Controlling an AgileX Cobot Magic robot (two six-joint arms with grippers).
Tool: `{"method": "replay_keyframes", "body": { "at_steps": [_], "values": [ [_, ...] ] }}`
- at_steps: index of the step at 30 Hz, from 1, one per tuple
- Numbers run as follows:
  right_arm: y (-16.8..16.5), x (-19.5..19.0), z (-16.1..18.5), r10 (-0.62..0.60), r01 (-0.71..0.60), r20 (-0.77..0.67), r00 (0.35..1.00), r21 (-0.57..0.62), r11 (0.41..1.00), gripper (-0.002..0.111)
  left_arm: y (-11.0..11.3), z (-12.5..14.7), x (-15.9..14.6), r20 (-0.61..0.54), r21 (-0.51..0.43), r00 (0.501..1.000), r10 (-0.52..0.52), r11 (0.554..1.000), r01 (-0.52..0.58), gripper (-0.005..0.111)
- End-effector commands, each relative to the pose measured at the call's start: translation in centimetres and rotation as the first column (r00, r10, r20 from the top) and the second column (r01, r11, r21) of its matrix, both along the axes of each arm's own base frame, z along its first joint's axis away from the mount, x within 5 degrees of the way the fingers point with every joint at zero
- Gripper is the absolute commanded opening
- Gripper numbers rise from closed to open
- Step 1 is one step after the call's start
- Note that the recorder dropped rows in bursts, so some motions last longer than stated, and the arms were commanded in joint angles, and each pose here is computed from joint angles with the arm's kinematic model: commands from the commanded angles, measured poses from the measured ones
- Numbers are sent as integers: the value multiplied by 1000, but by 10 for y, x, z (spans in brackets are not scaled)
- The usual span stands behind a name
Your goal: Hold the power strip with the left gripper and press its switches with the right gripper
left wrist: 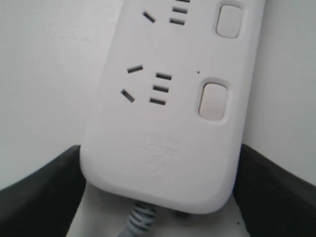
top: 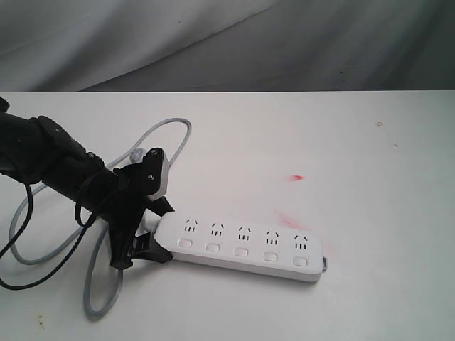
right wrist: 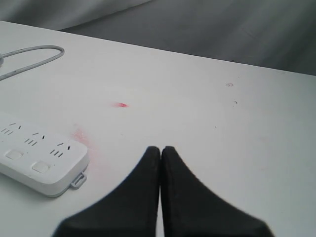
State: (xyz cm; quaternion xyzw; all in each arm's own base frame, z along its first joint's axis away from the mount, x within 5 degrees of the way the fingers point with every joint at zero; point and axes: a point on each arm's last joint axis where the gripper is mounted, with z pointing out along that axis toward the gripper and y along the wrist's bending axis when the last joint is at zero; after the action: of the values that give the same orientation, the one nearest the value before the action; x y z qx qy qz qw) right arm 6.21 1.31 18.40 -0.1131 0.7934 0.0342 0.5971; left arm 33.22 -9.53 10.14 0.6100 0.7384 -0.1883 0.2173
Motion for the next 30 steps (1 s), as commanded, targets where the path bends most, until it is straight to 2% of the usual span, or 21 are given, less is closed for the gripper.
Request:
{"method": "replay_keyframes", "body": {
  "at_steps": [1,28,30],
  "values": [
    [-1,0,-1,-6,6,4,1000,-12,1000,0,-1,0,-1,-3,3,1000,-14,1000,14,66],
    [-1,0,-1,-7,7,4,1000,-9,1000,0,-3,1,-1,-17,-24,1000,5,1000,-5,66],
    [-1,0,-1,-7,7,4,1000,-9,1000,0,-2,0,1,-5,-14,1000,15,1000,-15,73]
  ]
}}
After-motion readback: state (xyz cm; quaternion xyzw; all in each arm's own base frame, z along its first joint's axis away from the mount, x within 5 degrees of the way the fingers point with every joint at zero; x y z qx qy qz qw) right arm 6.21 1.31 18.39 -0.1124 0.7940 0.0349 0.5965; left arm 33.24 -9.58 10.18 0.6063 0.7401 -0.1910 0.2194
